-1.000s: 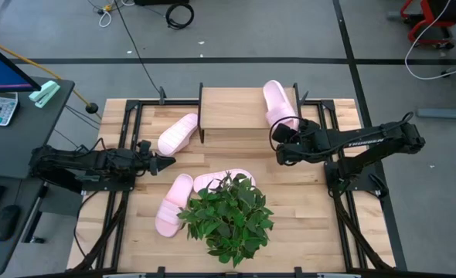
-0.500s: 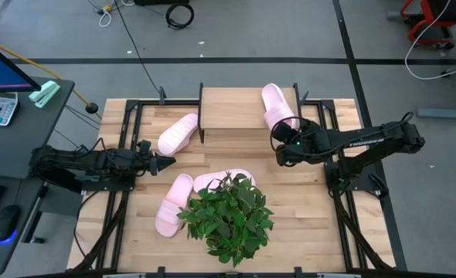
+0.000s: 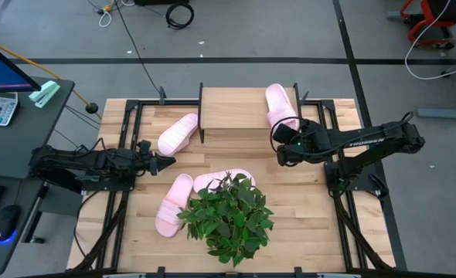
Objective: Pick and place slides into the shelf
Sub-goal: Put the slide on the shelf, then put the bottom left slide on the shelf
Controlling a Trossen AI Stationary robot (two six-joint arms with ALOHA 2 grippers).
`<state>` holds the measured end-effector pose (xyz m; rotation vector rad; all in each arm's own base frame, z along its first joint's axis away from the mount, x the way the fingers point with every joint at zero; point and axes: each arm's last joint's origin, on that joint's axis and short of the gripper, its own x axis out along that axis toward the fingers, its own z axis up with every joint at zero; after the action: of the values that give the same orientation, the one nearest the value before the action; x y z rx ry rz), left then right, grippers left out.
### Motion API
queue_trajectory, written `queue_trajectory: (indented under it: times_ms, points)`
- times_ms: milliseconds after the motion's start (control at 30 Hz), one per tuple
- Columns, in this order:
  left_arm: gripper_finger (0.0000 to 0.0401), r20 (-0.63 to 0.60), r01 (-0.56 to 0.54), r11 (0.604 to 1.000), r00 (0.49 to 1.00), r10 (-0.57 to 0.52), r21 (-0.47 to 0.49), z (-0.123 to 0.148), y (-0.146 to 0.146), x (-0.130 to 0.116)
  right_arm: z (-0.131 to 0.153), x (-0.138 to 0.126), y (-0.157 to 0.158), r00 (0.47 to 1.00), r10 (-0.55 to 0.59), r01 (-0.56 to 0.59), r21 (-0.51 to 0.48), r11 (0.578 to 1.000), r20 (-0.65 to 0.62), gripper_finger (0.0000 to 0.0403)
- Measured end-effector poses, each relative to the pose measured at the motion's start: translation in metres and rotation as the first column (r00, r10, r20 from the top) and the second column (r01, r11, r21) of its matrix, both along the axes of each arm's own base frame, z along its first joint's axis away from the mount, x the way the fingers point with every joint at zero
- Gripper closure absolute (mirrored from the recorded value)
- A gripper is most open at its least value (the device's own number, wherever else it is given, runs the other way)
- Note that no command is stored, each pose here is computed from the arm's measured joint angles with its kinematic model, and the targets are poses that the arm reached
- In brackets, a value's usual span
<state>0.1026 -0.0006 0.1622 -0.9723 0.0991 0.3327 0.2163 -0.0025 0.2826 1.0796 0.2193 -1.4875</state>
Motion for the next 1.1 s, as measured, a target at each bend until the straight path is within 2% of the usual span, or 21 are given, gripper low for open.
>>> queue_trajectory:
  times_ms: [300,467,633,800,967,1100]
  points:
    - [0.0263,0.000,0.000,1.000,1.000,0.000,0.000,0.000,0.000,0.000,0.000,0.000,0.000,0.997,0.057,-0.057,0.010,0.998,-0.056,0.0213]
    - [0.0257,0.000,0.000,1.000,1.000,0.000,0.001,0.000,0.000,0.000,-0.001,0.000,0.001,0.981,0.145,-0.139,0.051,0.989,-0.127,0.0185]
    - [0.0253,0.000,0.000,1.000,1.000,0.000,0.001,0.000,0.000,0.000,-0.002,-0.001,0.002,0.967,0.198,-0.186,0.088,0.979,-0.163,0.0168]
    - [0.0256,0.000,0.000,1.000,1.000,0.000,0.000,0.000,0.000,0.000,0.003,-0.006,0.002,0.969,0.201,-0.189,0.089,0.978,-0.145,0.0160]
    - [0.0263,0.000,0.002,1.000,1.000,-0.002,-0.001,0.000,0.000,0.000,0.022,-0.030,-0.001,0.982,0.165,-0.163,0.029,0.986,-0.096,0.0163]
    - [0.0262,0.000,0.008,1.000,1.000,-0.008,0.000,0.000,-0.001,0.000,0.046,-0.056,-0.006,0.990,0.140,-0.140,-0.074,0.987,0.007,0.0167]
